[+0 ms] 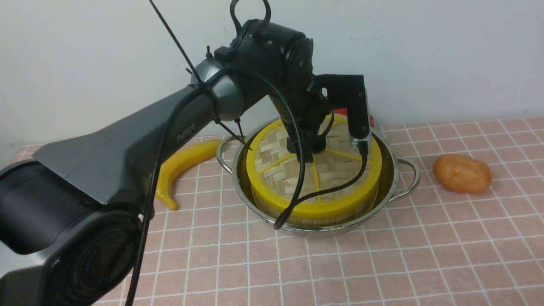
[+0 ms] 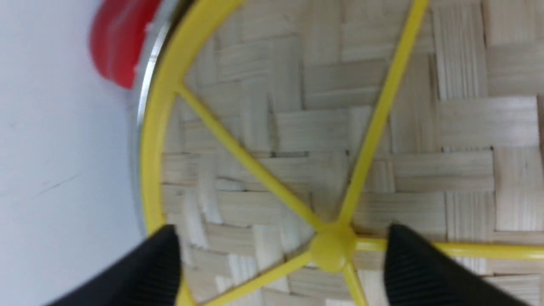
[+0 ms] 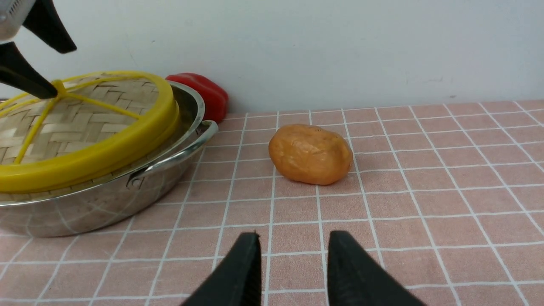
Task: Place the steamer in the pot on the pink tablecloth, and put the lid on the steamer.
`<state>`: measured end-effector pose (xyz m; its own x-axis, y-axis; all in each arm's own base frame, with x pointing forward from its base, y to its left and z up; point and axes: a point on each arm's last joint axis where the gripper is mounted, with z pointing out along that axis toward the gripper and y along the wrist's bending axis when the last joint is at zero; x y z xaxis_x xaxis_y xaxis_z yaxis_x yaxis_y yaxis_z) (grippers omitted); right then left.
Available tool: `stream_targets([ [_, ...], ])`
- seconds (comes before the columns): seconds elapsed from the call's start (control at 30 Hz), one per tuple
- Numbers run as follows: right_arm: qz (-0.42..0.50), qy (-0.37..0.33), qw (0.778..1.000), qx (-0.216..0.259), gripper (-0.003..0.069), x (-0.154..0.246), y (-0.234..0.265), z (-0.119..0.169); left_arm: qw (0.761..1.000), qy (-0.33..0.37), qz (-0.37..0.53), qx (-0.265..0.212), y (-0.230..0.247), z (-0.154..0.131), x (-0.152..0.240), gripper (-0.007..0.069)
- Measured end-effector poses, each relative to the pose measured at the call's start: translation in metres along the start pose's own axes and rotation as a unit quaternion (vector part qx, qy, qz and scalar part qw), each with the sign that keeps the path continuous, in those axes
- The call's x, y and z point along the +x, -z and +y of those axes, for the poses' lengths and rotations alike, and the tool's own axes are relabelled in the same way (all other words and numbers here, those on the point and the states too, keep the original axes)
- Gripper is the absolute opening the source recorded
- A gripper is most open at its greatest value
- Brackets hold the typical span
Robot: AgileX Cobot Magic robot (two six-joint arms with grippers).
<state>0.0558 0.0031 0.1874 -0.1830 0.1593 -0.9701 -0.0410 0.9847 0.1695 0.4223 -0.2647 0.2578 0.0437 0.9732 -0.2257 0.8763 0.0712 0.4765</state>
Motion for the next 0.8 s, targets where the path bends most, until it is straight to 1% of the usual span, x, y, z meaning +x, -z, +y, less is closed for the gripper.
stream_targets([
  [0.03,0.0,0.0,1.0,0.0,0.0242,0.0,0.0,0.0,1.0,0.003,0.0,0.0,0.0,0.0,0.0,0.0627],
  [0.07,0.0,0.0,1.0,0.0,0.0242,0.0,0.0,0.0,1.0,0.021,-0.003,-0.014,0.013,0.004,0.0,0.0662],
  [0.1,0.0,0.0,1.0,0.0,0.0242,0.0,0.0,0.0,0.999,0.026,-0.004,-0.018,0.017,0.005,0.0,0.0664],
  [0.13,0.0,0.0,1.0,0.0,0.0242,0.0,0.0,0.0,0.998,0.048,-0.004,-0.037,0.035,0.01,0.0,0.0674],
  [0.2,0.0,0.0,1.0,0.0,0.0242,0.0,0.0,0.0,0.996,0.07,0.001,-0.056,0.054,0.015,0.003,0.0664],
  [0.23,0.0,0.0,1.0,0.0,0.0242,0.0,0.0,0.0,0.992,0.097,0.005,-0.077,0.077,0.019,0.006,0.0638],
  [0.27,0.0,0.0,1.0,0.0,0.0242,0.0,0.0,0.0,0.992,0.099,0.008,-0.082,0.08,0.02,0.007,0.0633],
  [0.3,0.0,0.0,1.0,0.0,0.0242,0.0,0.0,0.0,0.989,0.116,0.013,-0.092,0.091,0.022,0.009,0.0603],
  [0.33,0.0,0.0,1.0,0.0,0.0242,0.0,0.0,0.0,0.98,0.156,0.021,-0.12,0.118,0.026,0.016,0.0533],
  [0.37,0.0,0.0,1.0,0.0,0.0242,0.0,0.0,0.0,0.975,0.178,0.025,-0.132,0.136,0.027,0.021,0.0475],
  [0.4,0.0,0.0,1.0,0.0,0.0242,0.0,0.0,0.0,0.973,0.186,0.027,-0.134,0.136,0.027,0.022,0.0448],
  [0.43,0.0,0.0,1.0,0.0,0.0242,0.0,0.0,0.0,0.966,0.21,0.027,-0.15,0.156,0.029,0.029,0.0357],
  [0.47,0.0,0.0,1.0,0.0,0.0242,0.0,0.0,0.0,0.961,0.223,0.028,-0.158,0.168,0.029,0.033,0.029],
  [0.5,0.0,0.0,1.0,0.0,0.0242,0.0,0.0,0.0,0.956,0.241,0.025,-0.165,0.185,0.029,0.038,0.0185],
  [0.53,0.0,0.0,1.0,0.0,0.0242,0.0,0.0,0.0,0.955,0.244,0.026,-0.166,0.188,0.028,0.04,0.015],
  [0.57,0.0,0.0,1.0,0.0,0.0242,0.0,0.0,0.0,0.948,0.264,0.02,-0.176,0.211,0.027,0.046,0.0039],
  [0.6,0.0,0.0,1.0,0.0,0.0242,0.0,0.0,0.0,0.946,0.27,0.015,-0.181,0.223,0.025,0.049,0.0008],
  [0.67,0.0,0.0,1.0,0.0,0.0242,0.0,0.0,0.0,0.942,0.28,0.005,-0.184,0.24,0.021,0.052,-0.0017],
  [0.8,0.0,0.0,1.0,0.0,0.0242,0.0,0.0,0.0,0.939,0.292,-0.025,-0.178,0.258,0.016,0.052,-0.0022],
])
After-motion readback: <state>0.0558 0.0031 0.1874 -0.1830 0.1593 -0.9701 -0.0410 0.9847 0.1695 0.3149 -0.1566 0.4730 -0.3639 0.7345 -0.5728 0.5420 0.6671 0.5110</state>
